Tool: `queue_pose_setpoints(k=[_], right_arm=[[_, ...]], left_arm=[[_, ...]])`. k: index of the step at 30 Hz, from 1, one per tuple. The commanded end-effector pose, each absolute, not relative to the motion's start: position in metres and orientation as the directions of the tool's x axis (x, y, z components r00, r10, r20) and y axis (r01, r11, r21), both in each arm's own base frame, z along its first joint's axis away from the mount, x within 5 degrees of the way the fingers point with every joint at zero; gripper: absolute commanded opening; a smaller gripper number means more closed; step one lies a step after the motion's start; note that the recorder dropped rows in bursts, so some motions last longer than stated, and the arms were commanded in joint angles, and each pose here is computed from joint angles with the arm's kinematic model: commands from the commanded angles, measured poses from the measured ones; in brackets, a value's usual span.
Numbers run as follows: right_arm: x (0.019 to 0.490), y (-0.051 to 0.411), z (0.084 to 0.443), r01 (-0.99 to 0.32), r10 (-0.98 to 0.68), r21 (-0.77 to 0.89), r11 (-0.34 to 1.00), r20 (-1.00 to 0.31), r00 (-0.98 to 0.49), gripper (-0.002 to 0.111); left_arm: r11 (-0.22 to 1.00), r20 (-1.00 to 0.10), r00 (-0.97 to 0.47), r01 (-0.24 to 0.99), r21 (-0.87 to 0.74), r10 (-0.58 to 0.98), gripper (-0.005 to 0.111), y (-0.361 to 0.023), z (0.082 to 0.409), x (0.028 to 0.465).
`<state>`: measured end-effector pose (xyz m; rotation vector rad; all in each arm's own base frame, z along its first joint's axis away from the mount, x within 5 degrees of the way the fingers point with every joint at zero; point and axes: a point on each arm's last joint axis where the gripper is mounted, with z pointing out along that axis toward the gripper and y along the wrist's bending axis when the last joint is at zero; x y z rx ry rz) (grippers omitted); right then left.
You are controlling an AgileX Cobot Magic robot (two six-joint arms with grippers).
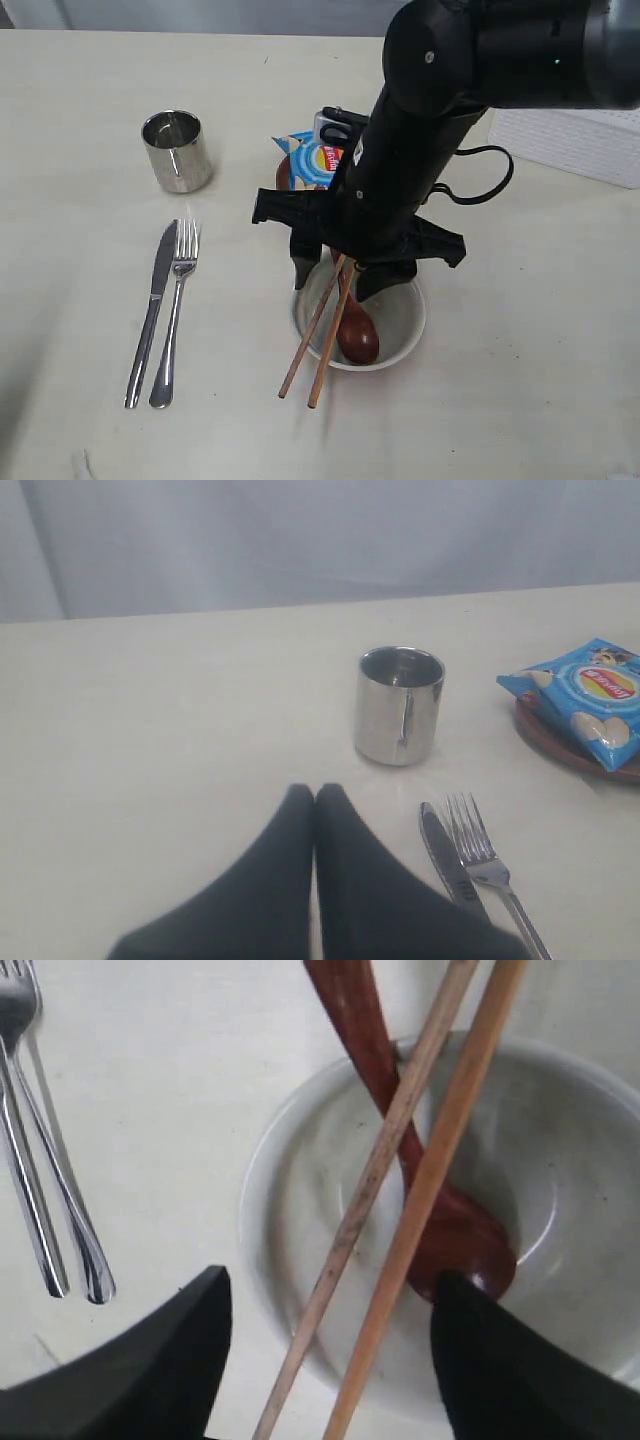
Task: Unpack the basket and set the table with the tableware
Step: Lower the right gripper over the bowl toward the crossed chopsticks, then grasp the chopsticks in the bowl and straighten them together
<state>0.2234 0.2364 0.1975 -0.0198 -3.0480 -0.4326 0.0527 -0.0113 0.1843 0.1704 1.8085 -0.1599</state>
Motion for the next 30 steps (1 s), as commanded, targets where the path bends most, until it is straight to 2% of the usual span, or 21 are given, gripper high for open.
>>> queue_pose_setpoints(k=[1,16,30], right_arm=[[0.223,0.237,0.193,0.026,0.006,0.261,0.965,0.075,-0.997,0.055],[0.227,0.241,0.172,0.067,0.042,0.225,0.972,0.118,-0.992,0.055],[0.227,0.241,0.170,0.068,0.041,0.219,0.973,0.123,-0.992,0.054]], left_arm=[[0.980,-0.972,-0.233,0.199,-0.022,0.026,0.000,-0.011,0.184,0.053],[0.980,-0.972,-0.233,0.199,-0.022,0.026,0.000,-0.011,0.184,0.053],[0.980,-0.972,-0.233,0.199,-0.022,0.026,0.000,-0.011,0.184,0.053]])
